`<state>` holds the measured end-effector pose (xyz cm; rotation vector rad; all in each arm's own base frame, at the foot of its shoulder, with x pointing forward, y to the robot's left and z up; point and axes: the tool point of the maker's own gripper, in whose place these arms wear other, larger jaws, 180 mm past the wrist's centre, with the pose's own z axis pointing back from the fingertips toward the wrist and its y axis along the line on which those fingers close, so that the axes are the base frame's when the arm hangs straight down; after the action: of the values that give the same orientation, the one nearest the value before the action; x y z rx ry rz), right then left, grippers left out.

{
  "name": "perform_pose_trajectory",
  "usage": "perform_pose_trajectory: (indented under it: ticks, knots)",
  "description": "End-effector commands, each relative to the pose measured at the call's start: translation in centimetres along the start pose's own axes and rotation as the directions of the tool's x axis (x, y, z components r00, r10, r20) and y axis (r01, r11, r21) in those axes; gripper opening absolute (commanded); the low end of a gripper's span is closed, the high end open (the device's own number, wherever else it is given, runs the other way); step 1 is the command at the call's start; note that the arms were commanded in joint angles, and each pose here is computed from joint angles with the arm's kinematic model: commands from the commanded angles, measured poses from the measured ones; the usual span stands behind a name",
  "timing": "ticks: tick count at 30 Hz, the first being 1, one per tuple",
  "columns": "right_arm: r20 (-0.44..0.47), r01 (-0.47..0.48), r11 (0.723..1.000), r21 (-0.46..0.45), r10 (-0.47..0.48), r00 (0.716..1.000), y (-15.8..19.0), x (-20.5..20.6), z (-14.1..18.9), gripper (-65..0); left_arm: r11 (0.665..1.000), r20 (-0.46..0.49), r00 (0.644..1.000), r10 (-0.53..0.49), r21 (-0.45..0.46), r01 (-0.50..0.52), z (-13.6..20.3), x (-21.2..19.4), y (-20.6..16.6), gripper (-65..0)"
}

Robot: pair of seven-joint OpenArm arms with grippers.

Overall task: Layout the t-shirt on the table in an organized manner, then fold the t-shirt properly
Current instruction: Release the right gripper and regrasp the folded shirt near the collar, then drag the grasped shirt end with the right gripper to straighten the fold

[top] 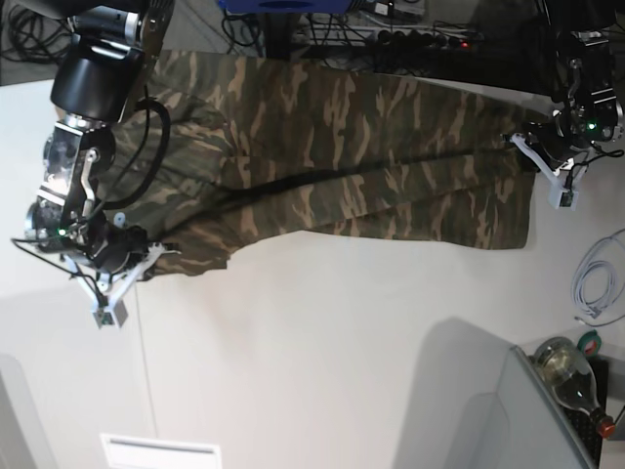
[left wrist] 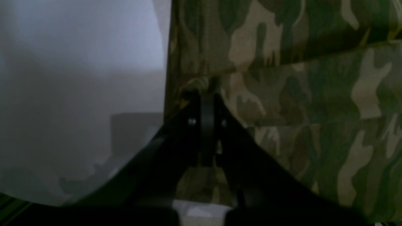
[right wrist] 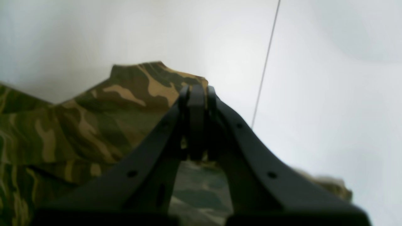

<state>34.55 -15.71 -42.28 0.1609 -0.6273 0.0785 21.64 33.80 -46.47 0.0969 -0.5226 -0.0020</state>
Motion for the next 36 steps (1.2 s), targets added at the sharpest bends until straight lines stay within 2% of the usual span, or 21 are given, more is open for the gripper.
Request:
perform_pose_trajectory:
  ticks: [1, 5, 9, 12, 21, 23, 26, 28, 29, 34, 36]
  knots:
    - [0.063, -0.022, 1.000, -0.016, 0.023, 0.998, -0.4, 2.4, 1.0, -65.0, 1.000, 0.035, 0.999, -0.013, 0.019, 0.012, 0.5, 1.3, 1.0, -65.0]
    - [0.056, -0.043, 0.998, -0.049, 0.046, 0.997, -0.8, 2.4, 2.6, -65.0, 1.000, 0.038, 0.999, -0.015, 0.020, 0.014, 0.5, 1.5, 1.0, -65.0]
    - [0.047, -0.142, 0.990, -0.022, 0.143, 0.989, 2.1, 1.4, 3.9, -65.0, 1.000, 0.040, 0.999, -0.016, 0.021, 0.015, 0.5, 1.6, 1.0, -65.0]
    - [-0.006, -0.188, 0.982, 0.007, 0.188, 0.982, 4.4, -1.0, 4.8, -65.0, 1.000, 0.045, 0.999, -0.016, 0.021, 0.015, 0.6, 1.8, 1.0, -65.0]
    - [-0.155, -0.130, 0.989, 0.073, 0.140, 0.978, 6.4, -9.7, 5.8, -64.5, 1.000, 0.043, 0.999, -0.016, 0.021, 0.015, 0.6, 1.8, 1.0, -65.0]
    - [-0.151, -0.083, 0.988, 0.130, 0.102, 0.983, 7.6, -10.7, 6.1, -60.5, 1.000, 0.042, 0.999, -0.015, 0.021, 0.014, 0.5, 1.7, 1.0, -65.0]
    - [-0.130, -0.024, 0.979, 0.200, 0.051, 0.990, 9.0, -11.4, 6.9, -48.0, 1.000, 0.041, 0.999, -0.019, 0.025, 0.018, 0.6, 1.7, 1.3, -65.0]
    - [-0.106, -0.028, 0.979, 0.200, 0.050, 0.993, 9.1, -11.2, 7.8, -37.8, 0.999, 0.042, 0.999, -0.024, 0.031, 0.023, 0.7, 1.9, 1.6, -65.0]
    - [-0.079, -0.035, 0.981, 0.189, 0.050, 0.996, 8.9, -10.7, 8.2, -34.7, 0.999, 0.044, 0.999, -0.025, 0.031, 0.024, 0.7, 2.0, 1.6, -65.0]
    - [0.131, -0.058, 0.988, 0.144, 0.039, 0.991, 7.4, -7.4, 9.2, -32.3, 0.998, 0.046, 0.998, -0.040, 0.046, 0.038, 1.0, 2.3, 2.4, -65.0]
    - [0.141, -0.017, 0.996, 0.092, 0.004, 0.990, 5.6, -6.6, 8.5, -32.0, 0.998, 0.044, 0.998, -0.041, 0.047, 0.039, 1.0, 2.3, 2.4, -65.0]
